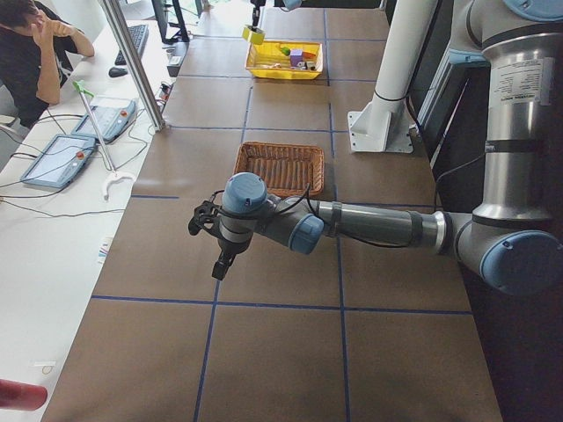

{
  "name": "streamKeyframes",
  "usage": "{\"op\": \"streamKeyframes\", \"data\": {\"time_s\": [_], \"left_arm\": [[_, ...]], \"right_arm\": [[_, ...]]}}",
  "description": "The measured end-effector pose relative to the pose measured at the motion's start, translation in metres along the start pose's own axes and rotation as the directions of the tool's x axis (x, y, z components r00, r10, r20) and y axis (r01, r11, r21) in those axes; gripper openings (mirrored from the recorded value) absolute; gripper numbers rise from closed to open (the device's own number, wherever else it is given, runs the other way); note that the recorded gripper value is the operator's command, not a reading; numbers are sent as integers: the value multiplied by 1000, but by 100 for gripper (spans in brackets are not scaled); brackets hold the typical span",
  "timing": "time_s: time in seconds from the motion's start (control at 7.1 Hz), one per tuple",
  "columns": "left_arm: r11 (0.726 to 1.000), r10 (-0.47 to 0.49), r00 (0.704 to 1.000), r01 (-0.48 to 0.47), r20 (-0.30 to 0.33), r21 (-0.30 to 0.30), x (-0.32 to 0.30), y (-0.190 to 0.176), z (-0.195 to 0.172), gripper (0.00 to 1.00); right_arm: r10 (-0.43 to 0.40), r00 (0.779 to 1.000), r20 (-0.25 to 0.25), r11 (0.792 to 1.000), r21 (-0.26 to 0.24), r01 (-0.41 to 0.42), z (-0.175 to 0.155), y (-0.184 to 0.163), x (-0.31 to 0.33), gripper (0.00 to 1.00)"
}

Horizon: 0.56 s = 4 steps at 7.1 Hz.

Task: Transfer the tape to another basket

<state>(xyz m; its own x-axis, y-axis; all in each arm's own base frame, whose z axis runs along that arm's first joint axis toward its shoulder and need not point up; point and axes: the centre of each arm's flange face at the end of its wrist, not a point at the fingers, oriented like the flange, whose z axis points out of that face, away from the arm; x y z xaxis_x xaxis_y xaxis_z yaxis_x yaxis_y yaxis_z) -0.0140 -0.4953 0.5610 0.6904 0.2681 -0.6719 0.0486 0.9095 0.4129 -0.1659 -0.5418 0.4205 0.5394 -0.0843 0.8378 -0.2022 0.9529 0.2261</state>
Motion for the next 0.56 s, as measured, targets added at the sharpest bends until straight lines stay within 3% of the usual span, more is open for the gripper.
{"op": "streamKeyframes", "data": {"time_s": [0.28,0.56], "left_arm": [[995,-45,995,52,-84,82,52,-6,17,100],[977,-149,968,175,-203,118,111,-7,34,100]], "right_arm": [[82,991,106,993,78,-91,10,15,-37,0],[131,966,221,983,101,-156,17,34,-68,0]]}}
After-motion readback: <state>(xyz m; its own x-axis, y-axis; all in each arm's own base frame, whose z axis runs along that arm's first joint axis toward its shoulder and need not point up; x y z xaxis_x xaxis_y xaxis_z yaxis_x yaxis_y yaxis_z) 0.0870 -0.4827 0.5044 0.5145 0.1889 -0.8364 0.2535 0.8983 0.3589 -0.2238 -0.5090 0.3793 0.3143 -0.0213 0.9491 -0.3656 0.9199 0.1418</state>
